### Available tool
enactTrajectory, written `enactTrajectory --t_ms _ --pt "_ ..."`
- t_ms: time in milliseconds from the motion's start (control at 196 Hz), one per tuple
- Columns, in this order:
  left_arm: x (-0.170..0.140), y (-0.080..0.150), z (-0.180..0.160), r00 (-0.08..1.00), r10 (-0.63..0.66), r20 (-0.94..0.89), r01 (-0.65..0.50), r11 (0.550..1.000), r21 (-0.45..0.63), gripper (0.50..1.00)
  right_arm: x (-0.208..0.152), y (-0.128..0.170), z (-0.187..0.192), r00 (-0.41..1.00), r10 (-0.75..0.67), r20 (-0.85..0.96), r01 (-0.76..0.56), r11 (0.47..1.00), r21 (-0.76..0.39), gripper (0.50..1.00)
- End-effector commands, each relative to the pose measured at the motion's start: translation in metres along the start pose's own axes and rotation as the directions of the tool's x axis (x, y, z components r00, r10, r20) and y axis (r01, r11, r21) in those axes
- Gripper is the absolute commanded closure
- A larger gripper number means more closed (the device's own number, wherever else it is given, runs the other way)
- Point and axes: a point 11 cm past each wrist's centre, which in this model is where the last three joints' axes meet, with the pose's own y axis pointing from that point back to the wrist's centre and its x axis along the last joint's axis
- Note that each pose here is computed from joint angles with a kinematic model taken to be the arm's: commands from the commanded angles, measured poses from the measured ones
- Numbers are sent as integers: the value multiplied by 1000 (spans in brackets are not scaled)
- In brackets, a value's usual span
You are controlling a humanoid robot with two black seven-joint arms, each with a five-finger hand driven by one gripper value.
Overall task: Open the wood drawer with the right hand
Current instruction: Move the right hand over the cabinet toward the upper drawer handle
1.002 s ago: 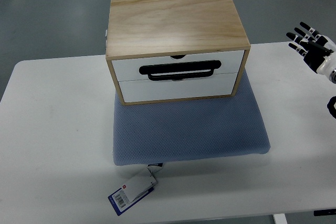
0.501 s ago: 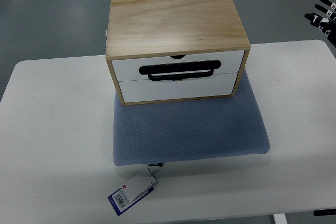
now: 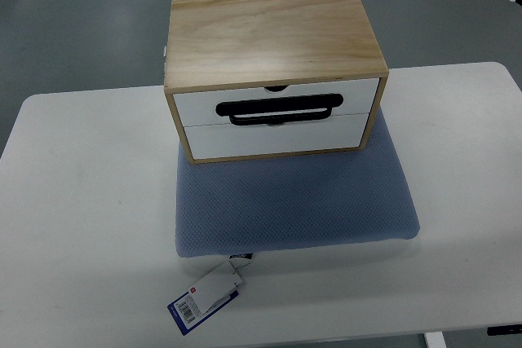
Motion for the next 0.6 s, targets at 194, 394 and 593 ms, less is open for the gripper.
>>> enactTrajectory --t_ms 194,394,593 --pt "0 0 0 1000 0 0 0 1000 0 500 -63 -8 -82 929 -295 -221 293 955 -44 566" --pt "0 0 -1 1000 0 0 0 1000 1 500 -117 -11 -123 826 -431 -363 415 901 -125 566" --pt "0 0 0 1000 0 0 0 1000 0 500 -164 -15 -139 716 -537 -446 497 841 -215 566"
